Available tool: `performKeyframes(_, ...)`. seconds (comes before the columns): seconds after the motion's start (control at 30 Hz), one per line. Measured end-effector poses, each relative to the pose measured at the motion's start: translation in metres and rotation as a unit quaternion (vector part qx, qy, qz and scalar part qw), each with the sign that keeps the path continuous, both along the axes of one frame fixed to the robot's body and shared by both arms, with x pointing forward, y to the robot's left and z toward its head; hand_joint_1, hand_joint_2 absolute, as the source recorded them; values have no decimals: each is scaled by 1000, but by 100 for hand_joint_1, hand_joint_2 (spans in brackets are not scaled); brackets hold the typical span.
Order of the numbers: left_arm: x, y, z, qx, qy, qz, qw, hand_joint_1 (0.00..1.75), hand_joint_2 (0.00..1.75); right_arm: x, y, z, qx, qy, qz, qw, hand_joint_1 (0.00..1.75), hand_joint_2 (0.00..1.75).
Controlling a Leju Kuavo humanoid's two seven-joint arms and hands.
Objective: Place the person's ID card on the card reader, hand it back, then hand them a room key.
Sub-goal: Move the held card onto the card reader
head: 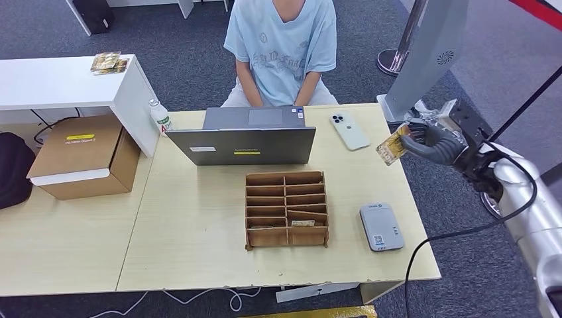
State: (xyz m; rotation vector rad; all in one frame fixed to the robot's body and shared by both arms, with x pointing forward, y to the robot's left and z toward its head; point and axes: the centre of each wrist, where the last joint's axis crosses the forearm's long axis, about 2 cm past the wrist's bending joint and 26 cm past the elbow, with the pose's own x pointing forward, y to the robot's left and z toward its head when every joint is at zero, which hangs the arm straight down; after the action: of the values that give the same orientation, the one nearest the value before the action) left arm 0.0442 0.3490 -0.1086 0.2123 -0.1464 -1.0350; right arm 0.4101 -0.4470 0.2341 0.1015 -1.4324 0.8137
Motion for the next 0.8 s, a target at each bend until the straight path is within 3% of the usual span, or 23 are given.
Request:
performKeyframes(0.47, 3, 0, 0, -5, 5, 0, 1000, 0, 0, -7, 12, -64, -31, 68, -25, 997, 175, 175)
performKeyframes(0.8, 3, 0, 0, -5, 5, 0, 1000, 0, 0, -12, 10, -79, -23, 85, -35, 996, 175, 175)
